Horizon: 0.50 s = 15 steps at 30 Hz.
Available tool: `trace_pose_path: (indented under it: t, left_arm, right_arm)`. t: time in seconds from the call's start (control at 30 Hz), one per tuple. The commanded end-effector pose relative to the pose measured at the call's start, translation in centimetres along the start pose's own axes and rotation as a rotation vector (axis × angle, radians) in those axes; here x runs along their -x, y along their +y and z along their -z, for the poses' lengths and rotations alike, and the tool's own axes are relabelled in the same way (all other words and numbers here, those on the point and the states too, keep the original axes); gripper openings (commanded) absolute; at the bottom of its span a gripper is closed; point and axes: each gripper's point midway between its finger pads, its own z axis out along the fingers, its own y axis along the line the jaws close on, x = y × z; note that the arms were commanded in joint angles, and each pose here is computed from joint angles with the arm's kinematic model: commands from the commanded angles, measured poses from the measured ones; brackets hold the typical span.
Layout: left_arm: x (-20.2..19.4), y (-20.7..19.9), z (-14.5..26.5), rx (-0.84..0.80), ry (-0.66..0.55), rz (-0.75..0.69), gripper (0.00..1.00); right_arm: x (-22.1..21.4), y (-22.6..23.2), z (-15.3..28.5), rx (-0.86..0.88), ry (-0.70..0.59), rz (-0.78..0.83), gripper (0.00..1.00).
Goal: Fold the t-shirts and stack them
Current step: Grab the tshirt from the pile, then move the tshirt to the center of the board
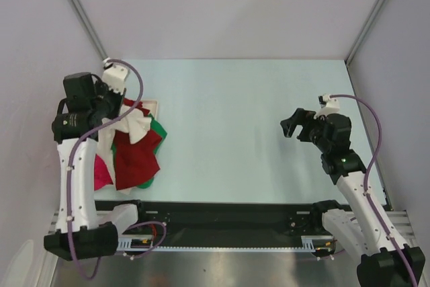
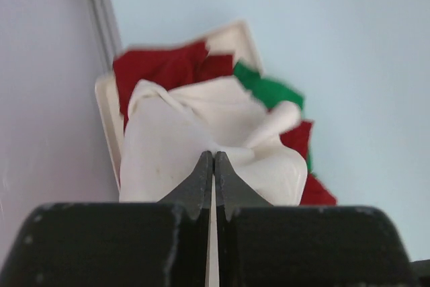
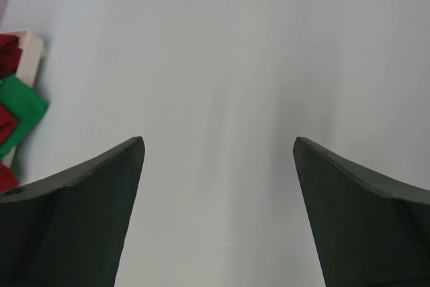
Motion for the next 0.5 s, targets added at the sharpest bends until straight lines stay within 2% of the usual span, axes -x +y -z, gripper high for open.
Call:
trace_pose_path:
  t: [0.0,0.03,0.1,0.13,0.2,0.23,0.33,0.43,0.47]
  left_arm:
    - [8.2,-4.9,4.4,-0.154,-0.277,-0.098,0.00]
    - [10.7,-7.7,6.0,-0.239,-0.356,-0.139,0.00]
    - [13.0,-10.4,6.9,-0.329,-0.415,-0.172,0.00]
    - [14.6,-13.3,7.9,-0.417,-0.453,-0.205,0.00]
    - [16.0,-16.5,8.8,-0.503,-0.498,-0.254,0.01]
    - [16.6,-19.7,9.4,-0.590,-0.514,-0.299,0.00]
    - [17.4,-24.4,9.9,-0.728,-0.528,-0.343,0.00]
    - [17.0,-27.5,6.2,-0.805,-0.444,-0.342,0.00]
    - [16.3,-28.7,3.7,-0.811,-0.389,-0.343,0.00]
  right_arm:
    - [3.3,5.0,0.7,0.181,-0.075,0.002,0.99]
    - [3.8,6.0,0.9,0.210,-0.086,0.008,0.99]
    - [4.0,8.0,1.0,0.267,-0.085,0.038,0.99]
    - [4.3,10.3,1.5,0.335,-0.086,0.069,0.99]
    - [4.4,12.2,1.8,0.399,-0.074,0.110,1.00]
    - [4.4,13.3,2.1,0.442,-0.070,0.120,1.00]
    - [5.3,14.7,3.0,0.511,-0.088,0.111,1.00]
    - [5.4,13.4,2.8,0.439,-0.101,0.110,1.00]
    - [5.4,12.8,2.7,0.401,-0.106,0.106,1.00]
